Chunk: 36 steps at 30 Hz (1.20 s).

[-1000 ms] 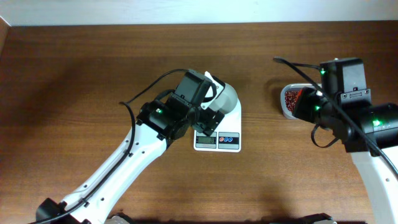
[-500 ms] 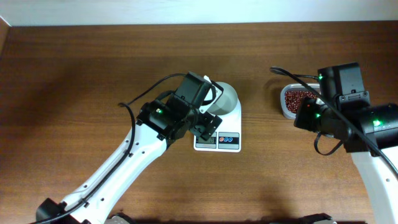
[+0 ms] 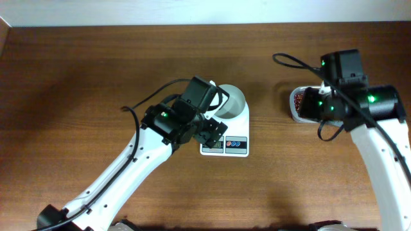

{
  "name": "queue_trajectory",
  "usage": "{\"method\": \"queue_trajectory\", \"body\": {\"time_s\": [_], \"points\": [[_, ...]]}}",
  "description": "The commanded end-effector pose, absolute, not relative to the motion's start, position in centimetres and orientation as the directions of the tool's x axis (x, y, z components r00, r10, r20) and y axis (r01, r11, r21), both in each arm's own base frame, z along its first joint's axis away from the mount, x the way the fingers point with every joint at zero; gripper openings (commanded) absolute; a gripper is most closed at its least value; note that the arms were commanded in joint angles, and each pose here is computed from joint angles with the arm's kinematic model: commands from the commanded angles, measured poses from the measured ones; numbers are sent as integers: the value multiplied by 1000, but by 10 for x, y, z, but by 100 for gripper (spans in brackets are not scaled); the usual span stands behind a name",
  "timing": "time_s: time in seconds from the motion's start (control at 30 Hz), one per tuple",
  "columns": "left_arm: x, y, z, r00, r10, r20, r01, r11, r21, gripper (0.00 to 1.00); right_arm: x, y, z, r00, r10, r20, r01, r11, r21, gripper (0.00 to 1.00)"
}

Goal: Scoop item into bowl and weigh 50g on scale

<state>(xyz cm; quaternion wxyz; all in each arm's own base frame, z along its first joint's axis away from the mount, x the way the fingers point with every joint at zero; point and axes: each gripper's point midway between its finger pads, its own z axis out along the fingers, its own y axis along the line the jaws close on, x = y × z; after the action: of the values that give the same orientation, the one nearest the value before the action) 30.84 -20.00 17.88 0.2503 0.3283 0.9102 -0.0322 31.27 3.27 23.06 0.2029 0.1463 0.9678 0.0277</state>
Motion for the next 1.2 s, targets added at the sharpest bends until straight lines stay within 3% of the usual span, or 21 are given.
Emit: {"method": "queue_trajectory", "body": {"time_s": [0.0,0.1,0.3,0.67,0.9,1.17], "points": [[299,-196,215,-631,541,-556,604,792,85,99,327,14,234,-856,296,-423,280,955,101,4],[293,-191,239,-597,518,-613,599,796,89,99,336,-1,238,-844,287,-453,271,957,103,4],[292,-191,241,-593,516,-618,599,796,89,99,344,-41,238,-843,224,-489,242,970,27,4],[292,-191,241,-593,515,-618,599,796,89,99,375,-63,160,-941,118,-316,136,990,-37,4],[292,-191,241,-593,515,-618,599,796,89,99,392,-64,128,-947,140,-289,122,989,81,4],[292,-191,241,-593,515,-618,599,796,89,99,381,-68,101,-964,154,-217,109,972,206,4]]}}
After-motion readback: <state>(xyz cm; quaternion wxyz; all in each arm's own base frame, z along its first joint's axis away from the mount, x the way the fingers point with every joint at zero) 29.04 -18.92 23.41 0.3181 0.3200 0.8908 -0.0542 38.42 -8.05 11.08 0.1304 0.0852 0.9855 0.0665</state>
